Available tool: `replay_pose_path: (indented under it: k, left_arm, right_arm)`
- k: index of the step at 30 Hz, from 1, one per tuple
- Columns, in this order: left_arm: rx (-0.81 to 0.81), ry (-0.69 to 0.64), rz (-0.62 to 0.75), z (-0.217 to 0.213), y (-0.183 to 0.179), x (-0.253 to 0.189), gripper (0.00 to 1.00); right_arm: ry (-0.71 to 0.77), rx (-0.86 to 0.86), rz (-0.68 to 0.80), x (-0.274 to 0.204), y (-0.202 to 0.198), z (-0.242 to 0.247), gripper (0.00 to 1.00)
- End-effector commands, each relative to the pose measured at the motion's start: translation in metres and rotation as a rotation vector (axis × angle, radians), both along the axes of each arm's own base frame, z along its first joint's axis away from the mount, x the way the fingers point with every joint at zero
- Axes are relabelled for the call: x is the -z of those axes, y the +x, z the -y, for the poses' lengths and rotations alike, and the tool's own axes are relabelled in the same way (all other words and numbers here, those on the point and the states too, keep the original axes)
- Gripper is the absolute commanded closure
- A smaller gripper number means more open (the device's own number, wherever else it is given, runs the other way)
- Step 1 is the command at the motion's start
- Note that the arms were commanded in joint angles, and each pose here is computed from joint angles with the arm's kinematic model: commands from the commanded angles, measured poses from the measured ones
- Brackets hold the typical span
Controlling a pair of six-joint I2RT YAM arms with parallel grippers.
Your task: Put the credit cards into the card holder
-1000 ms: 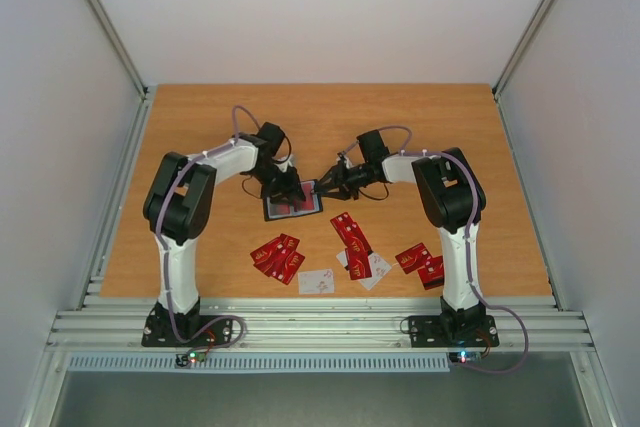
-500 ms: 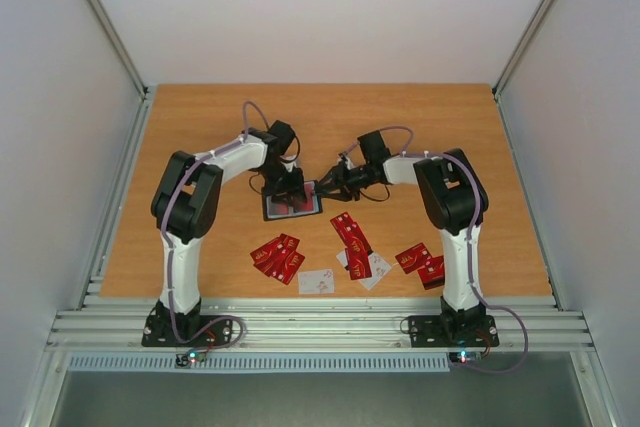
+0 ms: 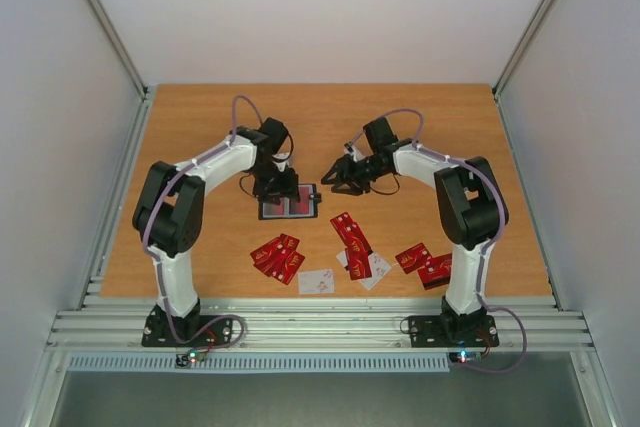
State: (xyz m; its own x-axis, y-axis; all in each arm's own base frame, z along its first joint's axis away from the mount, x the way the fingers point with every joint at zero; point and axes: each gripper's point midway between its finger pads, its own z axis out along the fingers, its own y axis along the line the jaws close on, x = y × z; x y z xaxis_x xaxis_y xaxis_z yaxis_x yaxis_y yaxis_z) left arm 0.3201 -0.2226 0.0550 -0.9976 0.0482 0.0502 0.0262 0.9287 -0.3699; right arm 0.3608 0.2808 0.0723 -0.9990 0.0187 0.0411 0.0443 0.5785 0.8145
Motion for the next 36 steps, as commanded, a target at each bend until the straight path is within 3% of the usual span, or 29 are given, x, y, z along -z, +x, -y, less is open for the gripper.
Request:
replay_pose_path:
  k: [1,7,20,36]
  left_arm:
    - [0.041,0.021,0.065,-0.009,-0.004,-0.017,0.44]
    - [0.067,0.045,0.080,-0.014,0.000,-0.006,0.64]
    - [0.039,-0.037,0.025,-0.008,0.012,0.020,0.86]
    - [0.060,-0.069,-0.006,-0.006,0.020,0.032,0.92]
  right_arm:
    - [-0.013,-0.056,0.064,-0.029,-0.011,-0.001,0.54]
    - [0.027,-0.152,0.048,-0.041,-0.034,-0.035,0.54]
    - [0.019,-0.176,-0.057,-0.010,-0.037,-0.063,0.55]
    - [-0.038,-0.146,-0.115,0.019,-0.025,-0.062,0.57]
